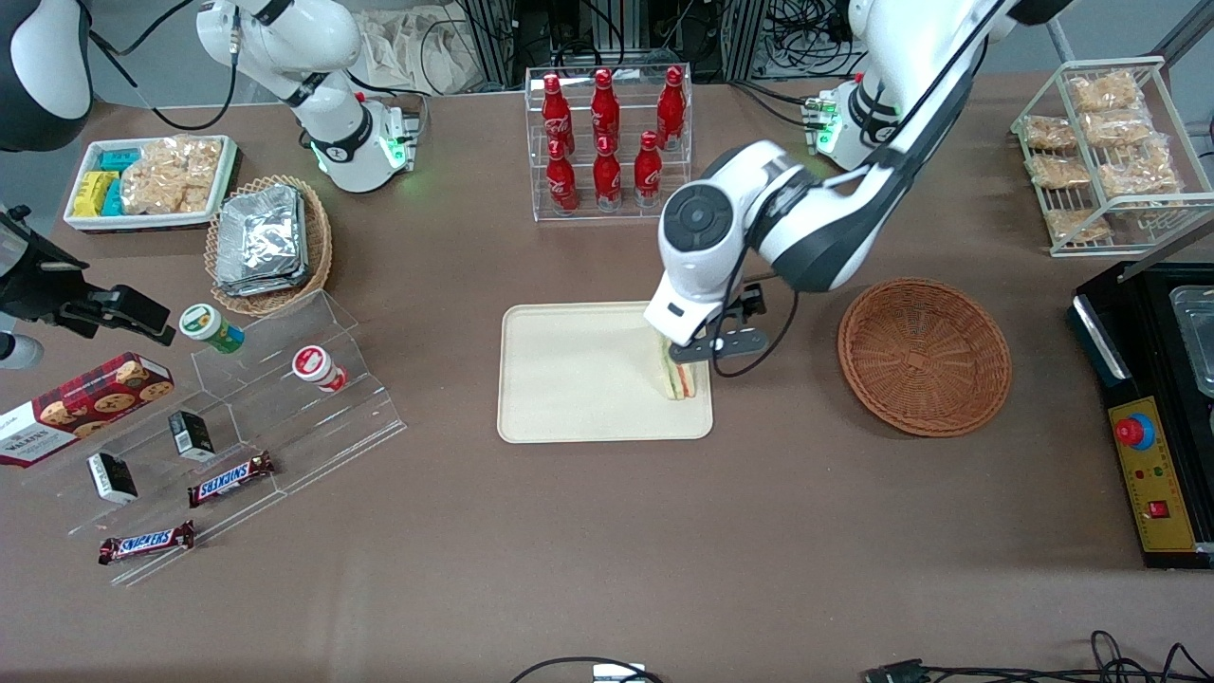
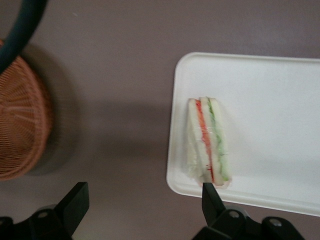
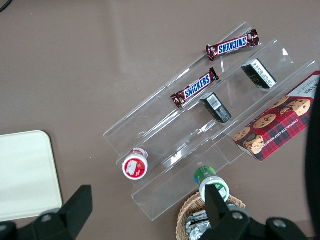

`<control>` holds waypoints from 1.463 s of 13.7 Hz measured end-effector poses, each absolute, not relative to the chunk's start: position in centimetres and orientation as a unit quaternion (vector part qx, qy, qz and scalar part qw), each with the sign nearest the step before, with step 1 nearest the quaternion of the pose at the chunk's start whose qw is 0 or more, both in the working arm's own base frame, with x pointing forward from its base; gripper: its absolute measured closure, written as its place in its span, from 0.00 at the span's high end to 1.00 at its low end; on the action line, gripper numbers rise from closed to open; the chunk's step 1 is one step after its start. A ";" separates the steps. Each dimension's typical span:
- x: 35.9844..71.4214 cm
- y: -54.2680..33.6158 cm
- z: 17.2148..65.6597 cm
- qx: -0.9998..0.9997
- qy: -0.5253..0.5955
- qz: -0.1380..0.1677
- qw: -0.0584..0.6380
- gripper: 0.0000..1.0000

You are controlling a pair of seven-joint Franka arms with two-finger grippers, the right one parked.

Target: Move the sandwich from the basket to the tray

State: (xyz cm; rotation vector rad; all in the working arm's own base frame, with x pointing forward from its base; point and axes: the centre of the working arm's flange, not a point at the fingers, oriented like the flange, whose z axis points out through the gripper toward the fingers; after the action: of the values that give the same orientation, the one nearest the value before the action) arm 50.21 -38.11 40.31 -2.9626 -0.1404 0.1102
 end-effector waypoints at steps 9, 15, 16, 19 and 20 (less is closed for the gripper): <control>52.6 -16.6 50.7 -0.996 -0.068 0.027 0.045 1.00; 50.4 -0.8 53.6 -0.998 -0.042 0.030 0.018 1.00; 50.3 0.1 54.3 -0.999 -0.037 0.036 0.016 1.00; 50.2 -0.3 57.4 -0.998 -0.031 0.047 0.017 1.00; 50.3 -0.6 58.1 -0.998 -0.028 0.046 0.018 1.00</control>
State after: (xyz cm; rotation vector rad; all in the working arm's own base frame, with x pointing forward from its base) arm 50.27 -0.61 58.11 -3.1015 -0.0866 0.1433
